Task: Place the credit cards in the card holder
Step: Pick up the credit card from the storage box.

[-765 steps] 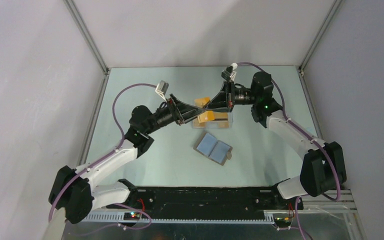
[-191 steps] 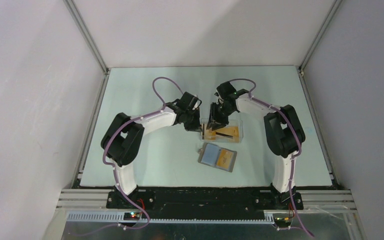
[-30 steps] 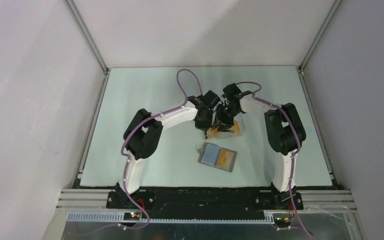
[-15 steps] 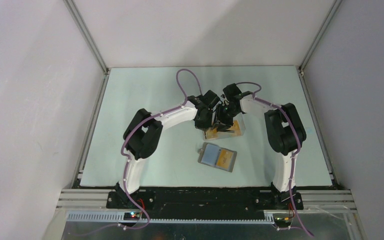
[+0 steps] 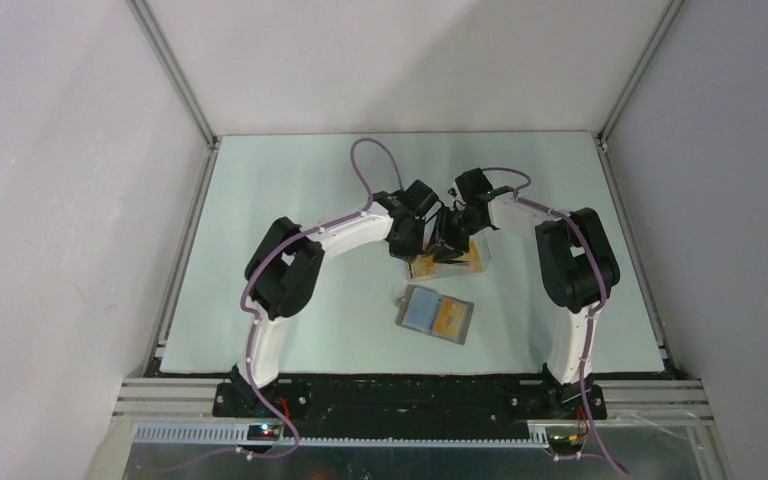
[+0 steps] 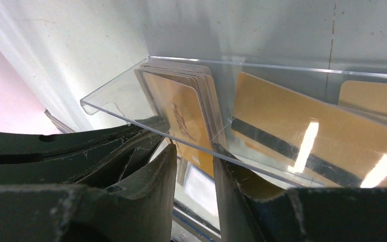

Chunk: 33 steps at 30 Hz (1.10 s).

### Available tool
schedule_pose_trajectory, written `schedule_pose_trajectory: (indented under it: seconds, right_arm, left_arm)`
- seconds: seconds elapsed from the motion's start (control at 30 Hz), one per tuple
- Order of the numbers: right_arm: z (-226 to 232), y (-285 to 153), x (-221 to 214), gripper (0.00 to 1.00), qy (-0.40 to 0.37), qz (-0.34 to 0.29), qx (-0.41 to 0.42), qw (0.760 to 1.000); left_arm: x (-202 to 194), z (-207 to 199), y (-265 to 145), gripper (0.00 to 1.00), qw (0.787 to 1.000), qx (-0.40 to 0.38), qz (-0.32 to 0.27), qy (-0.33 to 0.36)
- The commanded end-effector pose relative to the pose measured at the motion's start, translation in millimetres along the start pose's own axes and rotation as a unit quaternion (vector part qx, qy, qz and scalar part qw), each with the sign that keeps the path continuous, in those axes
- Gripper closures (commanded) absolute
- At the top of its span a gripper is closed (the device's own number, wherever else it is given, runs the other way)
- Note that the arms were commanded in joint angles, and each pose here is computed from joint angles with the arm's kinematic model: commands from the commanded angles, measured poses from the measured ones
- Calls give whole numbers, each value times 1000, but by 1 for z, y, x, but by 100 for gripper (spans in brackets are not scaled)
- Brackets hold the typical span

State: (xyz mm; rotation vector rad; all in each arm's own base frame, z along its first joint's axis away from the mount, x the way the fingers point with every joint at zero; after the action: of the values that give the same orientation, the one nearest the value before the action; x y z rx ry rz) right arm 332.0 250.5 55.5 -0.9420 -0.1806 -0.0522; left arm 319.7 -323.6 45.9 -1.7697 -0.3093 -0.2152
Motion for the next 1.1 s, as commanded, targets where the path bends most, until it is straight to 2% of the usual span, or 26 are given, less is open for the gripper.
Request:
schedule_pose_trajectory:
  seconds: [0.0, 0.5, 0.77, 1.07]
  right_arm:
    - [26, -14, 9, 64, -1, -20, 52, 998]
    - [25, -26, 12, 64, 1, -35, 66, 997]
    - [-3, -27, 12, 63, -3, -41, 0, 999]
    - [-28, -21, 2, 59, -7, -21, -56, 998]
  left_arm:
    - [-8, 3, -2, 100, 1000, -15, 17, -18]
    - [-8, -6, -6, 100, 993, -94, 33, -64]
    - [-13, -4, 1, 100, 993, -94, 38, -67]
    - [-17, 5, 8, 100, 993, -79, 42, -71]
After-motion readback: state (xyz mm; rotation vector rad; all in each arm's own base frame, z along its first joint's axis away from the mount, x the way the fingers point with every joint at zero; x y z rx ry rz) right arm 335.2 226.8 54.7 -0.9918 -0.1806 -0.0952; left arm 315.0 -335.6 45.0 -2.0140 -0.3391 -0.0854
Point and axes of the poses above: each gripper's point midway between its finger pads, its own y axis out along the fingers, its own z axis along the line the jaws close on, x = y × z, the point moved 1 cm from there along -y, back along the fingers, and after that the axes turned 12 degrees about -y, right-handed, at the moved point
